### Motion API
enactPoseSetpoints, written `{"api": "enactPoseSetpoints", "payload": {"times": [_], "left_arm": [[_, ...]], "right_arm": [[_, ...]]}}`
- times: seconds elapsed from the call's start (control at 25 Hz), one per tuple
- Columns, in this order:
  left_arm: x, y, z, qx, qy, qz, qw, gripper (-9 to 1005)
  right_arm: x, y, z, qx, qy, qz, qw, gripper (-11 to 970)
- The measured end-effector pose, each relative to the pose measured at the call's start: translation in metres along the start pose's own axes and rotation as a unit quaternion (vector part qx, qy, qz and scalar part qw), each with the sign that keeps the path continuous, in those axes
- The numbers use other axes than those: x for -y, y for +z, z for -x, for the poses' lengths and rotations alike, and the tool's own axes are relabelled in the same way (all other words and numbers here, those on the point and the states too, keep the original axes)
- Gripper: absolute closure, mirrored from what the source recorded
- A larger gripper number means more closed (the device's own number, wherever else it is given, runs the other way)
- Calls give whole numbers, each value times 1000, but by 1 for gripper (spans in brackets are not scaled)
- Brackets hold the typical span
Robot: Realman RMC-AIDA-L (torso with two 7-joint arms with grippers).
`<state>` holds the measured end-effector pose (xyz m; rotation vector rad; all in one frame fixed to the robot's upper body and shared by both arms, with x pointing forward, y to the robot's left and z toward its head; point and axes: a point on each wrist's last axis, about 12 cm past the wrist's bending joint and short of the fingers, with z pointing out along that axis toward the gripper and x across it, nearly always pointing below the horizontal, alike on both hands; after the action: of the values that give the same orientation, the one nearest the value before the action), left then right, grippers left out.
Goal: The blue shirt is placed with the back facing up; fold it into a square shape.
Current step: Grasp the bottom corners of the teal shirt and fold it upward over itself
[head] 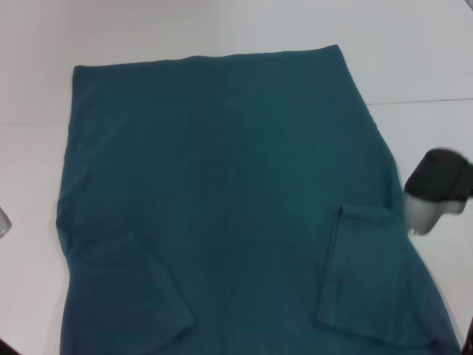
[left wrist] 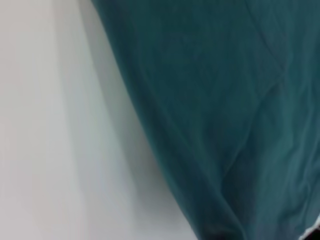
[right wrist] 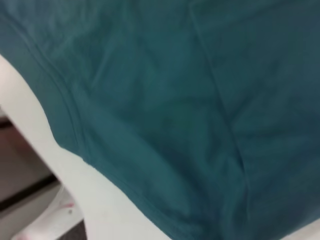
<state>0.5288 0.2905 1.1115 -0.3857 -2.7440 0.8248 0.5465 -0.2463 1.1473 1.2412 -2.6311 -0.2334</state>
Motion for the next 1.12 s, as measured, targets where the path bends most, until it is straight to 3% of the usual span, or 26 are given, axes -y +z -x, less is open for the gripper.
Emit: {"api": "enactPoseSetpoints", "payload": {"times": [0.36, 0.64, 0.84, 1.12], "left_arm": [[2, 10, -8, -31, -4, -19, 999, 973], [6, 10, -3, 2, 12, -63, 998, 973], [9, 1, 0, 42, 19, -105, 993, 973], [3, -32, 8, 142, 29, -139, 980, 973]], "right_arm": [[-8, 13, 2, -28, -9, 17, 999, 895], [-13, 5, 5, 37, -26, 48, 998, 895], [-4, -11, -7, 102, -7, 63, 993, 895], [23, -38, -35, 221, 72, 61, 971, 895]]}}
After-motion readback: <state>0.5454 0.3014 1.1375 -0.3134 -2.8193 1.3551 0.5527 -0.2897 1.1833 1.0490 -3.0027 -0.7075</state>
